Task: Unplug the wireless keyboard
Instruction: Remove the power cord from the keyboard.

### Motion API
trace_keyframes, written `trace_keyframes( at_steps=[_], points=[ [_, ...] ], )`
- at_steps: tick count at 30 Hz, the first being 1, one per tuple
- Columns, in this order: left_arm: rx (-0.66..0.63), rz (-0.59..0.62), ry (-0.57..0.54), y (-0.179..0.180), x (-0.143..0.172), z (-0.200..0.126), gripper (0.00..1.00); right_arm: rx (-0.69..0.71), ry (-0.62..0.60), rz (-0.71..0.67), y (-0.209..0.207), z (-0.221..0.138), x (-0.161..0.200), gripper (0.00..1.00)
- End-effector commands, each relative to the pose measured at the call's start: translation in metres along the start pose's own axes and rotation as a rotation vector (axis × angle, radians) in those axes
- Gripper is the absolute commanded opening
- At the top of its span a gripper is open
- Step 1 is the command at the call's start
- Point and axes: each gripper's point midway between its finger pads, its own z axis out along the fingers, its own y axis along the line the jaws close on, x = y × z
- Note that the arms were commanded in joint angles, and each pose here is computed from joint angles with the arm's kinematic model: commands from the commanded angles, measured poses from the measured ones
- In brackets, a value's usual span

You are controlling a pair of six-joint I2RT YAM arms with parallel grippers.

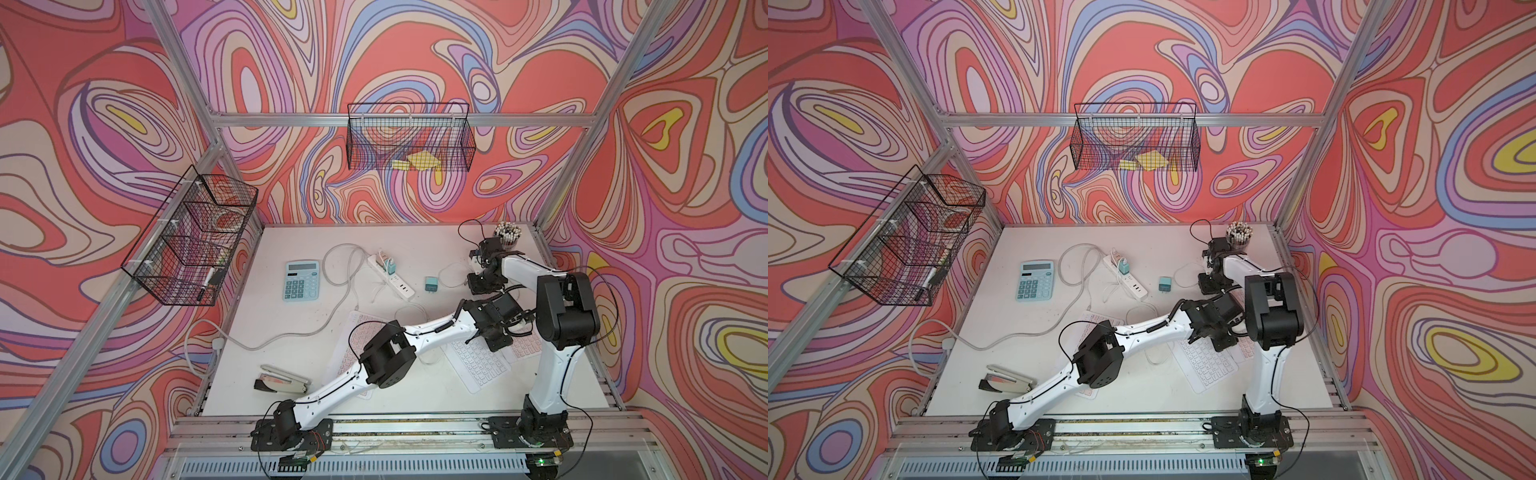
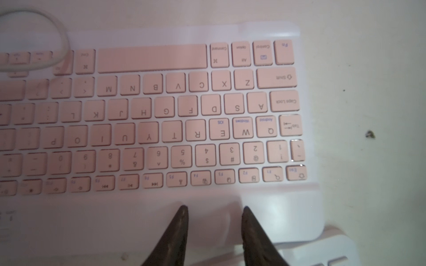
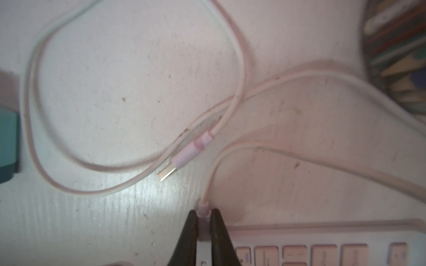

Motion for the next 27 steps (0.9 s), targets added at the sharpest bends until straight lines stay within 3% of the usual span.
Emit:
trace_keyframes(
  at_steps=[1, 17, 27],
  points=[
    [0.023, 0.021, 0.220, -0.013, 0.069, 0.030, 0.40, -0.041, 0.138, 0.035, 0.012, 0.036, 0.040, 0.06],
    [0.032, 0.002, 0.127, -0.012, 0.053, 0.051, 0.46, -0.045, 0.154, 0.047, 0.013, 0.043, 0.044, 0.05],
    [0.127, -0.008, 0.175, -0.022, 0.068, 0.059, 0.47, -0.021, 0.170, 0.013, 0.014, 0.046, 0.045, 0.05]
  ],
)
